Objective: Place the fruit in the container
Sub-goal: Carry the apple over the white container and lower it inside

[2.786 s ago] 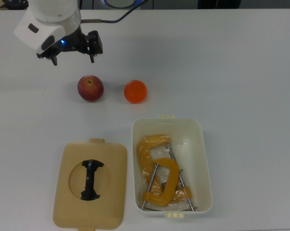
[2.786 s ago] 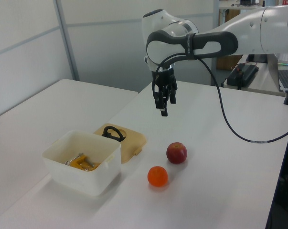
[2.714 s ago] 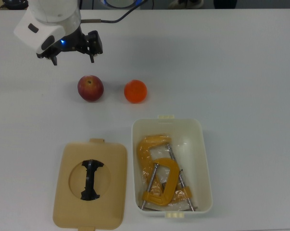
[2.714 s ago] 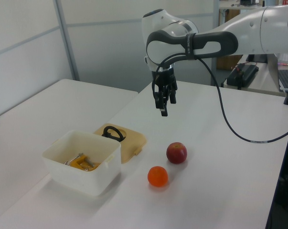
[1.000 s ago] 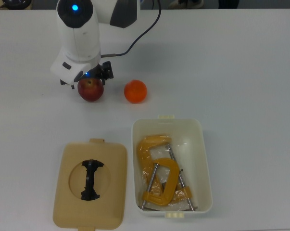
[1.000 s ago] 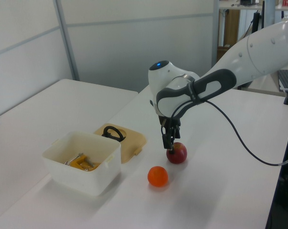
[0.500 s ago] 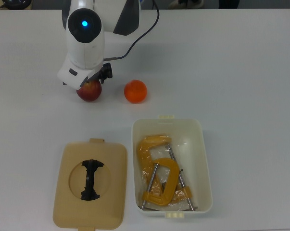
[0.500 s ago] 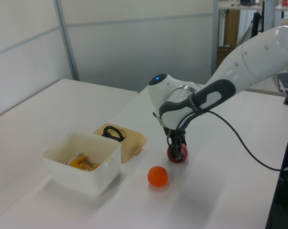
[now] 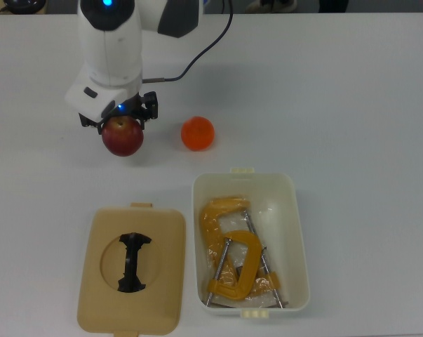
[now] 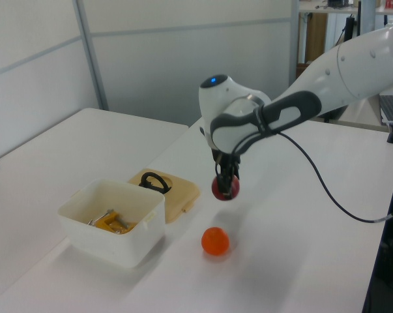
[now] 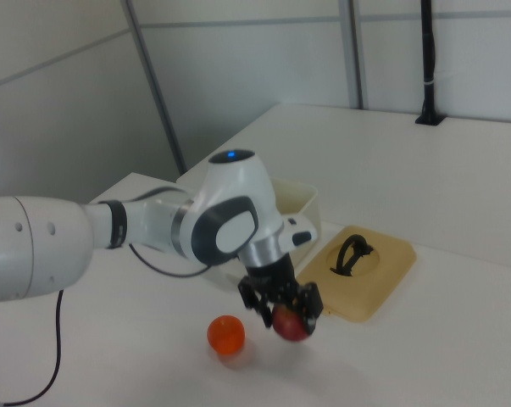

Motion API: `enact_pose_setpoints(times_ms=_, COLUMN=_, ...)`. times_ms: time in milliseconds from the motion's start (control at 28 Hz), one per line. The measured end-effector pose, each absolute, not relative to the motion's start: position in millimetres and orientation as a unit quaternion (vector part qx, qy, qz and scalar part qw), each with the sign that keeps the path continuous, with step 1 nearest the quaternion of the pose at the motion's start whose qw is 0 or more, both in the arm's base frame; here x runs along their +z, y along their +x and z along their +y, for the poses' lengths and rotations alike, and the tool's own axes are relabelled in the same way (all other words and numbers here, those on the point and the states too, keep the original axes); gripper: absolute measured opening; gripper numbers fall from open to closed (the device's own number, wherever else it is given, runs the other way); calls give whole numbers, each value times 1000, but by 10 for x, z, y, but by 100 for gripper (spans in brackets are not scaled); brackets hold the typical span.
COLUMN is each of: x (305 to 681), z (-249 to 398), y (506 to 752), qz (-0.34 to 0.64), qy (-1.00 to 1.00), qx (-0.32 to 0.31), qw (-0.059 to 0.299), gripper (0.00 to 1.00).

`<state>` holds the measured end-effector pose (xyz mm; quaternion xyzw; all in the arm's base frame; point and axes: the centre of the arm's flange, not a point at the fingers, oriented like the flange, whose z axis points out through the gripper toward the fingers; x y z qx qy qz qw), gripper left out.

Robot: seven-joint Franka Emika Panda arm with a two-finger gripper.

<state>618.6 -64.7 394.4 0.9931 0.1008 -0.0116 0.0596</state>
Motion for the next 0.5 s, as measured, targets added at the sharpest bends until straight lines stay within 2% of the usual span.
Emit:
enact_pose_setpoints(times_ms=321, x=4810, z=-343, y=6544, qz=77, qy=992, qx=102, qw=-9, gripper=85)
enact_pose_setpoints(times_ms=500, x=4895, z=225, y=6720, qz=89, qy=981, qx=172, qw=-25, gripper=85)
